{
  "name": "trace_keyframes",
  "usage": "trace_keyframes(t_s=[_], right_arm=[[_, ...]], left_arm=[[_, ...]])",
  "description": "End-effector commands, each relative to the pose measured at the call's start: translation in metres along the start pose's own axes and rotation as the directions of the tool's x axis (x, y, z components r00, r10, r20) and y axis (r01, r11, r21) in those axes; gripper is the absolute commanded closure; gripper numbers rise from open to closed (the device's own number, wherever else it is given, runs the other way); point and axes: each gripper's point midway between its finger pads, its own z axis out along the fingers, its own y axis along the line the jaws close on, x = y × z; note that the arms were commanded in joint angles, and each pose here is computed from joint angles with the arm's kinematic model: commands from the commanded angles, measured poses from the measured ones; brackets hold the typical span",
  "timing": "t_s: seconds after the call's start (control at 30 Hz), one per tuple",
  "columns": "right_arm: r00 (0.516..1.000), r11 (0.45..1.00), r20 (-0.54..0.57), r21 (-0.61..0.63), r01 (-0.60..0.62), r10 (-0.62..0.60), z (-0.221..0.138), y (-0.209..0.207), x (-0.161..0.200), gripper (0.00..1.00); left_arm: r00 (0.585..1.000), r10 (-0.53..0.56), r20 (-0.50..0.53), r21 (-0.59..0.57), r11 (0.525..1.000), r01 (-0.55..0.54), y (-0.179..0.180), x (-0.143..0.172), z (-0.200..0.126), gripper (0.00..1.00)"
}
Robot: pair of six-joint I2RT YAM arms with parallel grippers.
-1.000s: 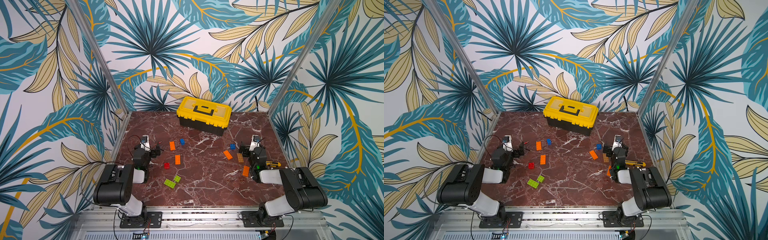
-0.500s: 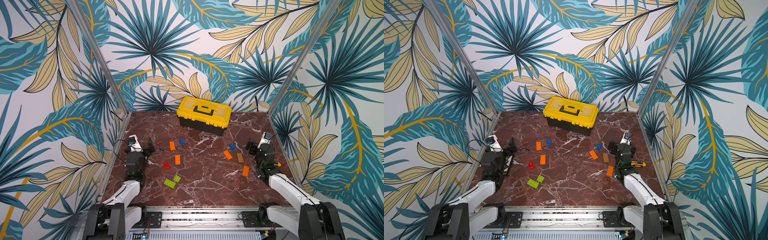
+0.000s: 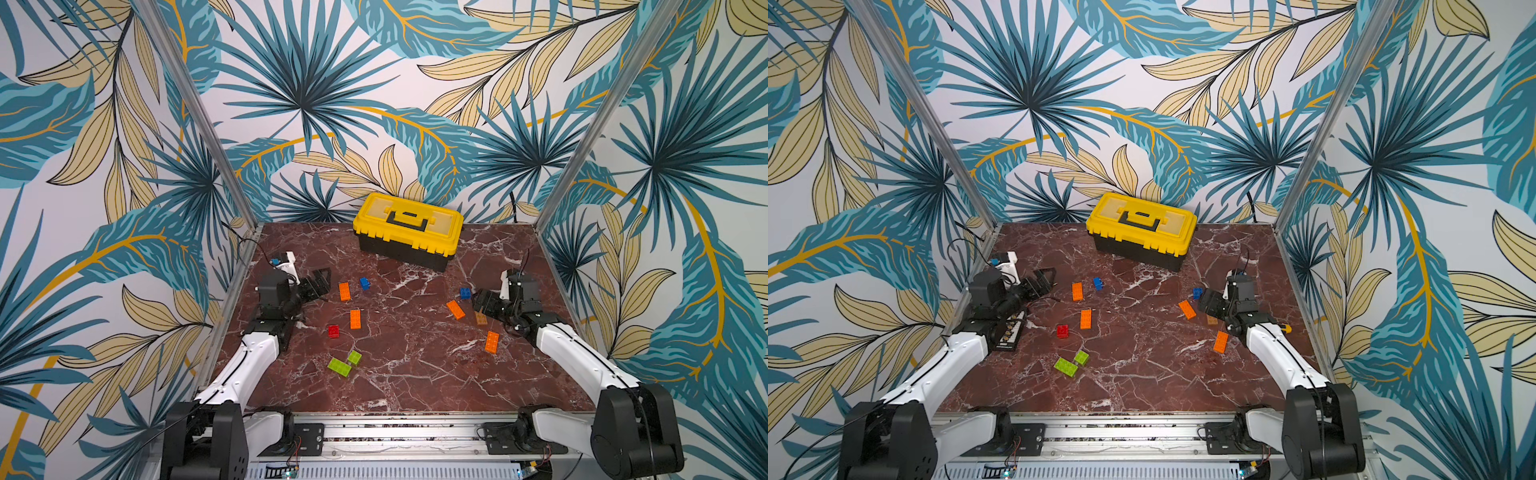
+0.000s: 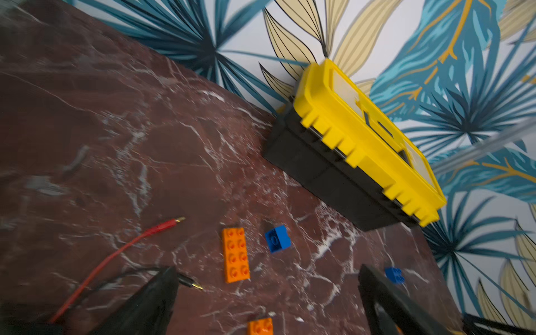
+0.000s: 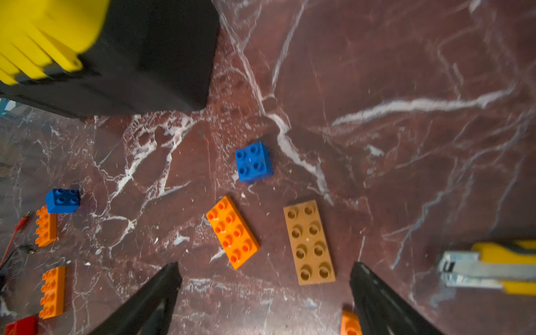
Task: Assemble the number 5 with lego
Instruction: Pick up the lego brick from the center of the board.
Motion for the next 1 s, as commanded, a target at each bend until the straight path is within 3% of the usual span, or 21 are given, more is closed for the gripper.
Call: trace_keyframes(t_s=[0.0,0.2,0.47,0.97], right_arm=[[0.988,0.998,-0.141,0.004,-0.067,0.067,-0.002,-0.001,0.028,0.1],[0.98,0.989,-0.18,0.131,-0.063,0.086,0.004,-0.024,0.039,0.14],[0.982,0.963,-0.184,0.269,0.018,0.033,0.012,-0.044,0.024,0.23],[0.921,0.953,-0.387,0.266,0.142,-0.029,0.041,-0.041,0.034,0.29]], left_arm=[[0.987,0.038,-0.153,0.05,0.998,-0.031,-0.027,0.036,0.002,0.0],[0.957,0.135,-0.257,0.118,0.987,-0.108,-0.069,0.084,0.009,0.0],[0.897,0.254,-0.362,0.196,0.961,-0.193,-0.113,0.132,0.017,0.0],[0.833,0.368,-0.412,0.284,0.921,-0.267,-0.169,0.176,0.032,0.0]])
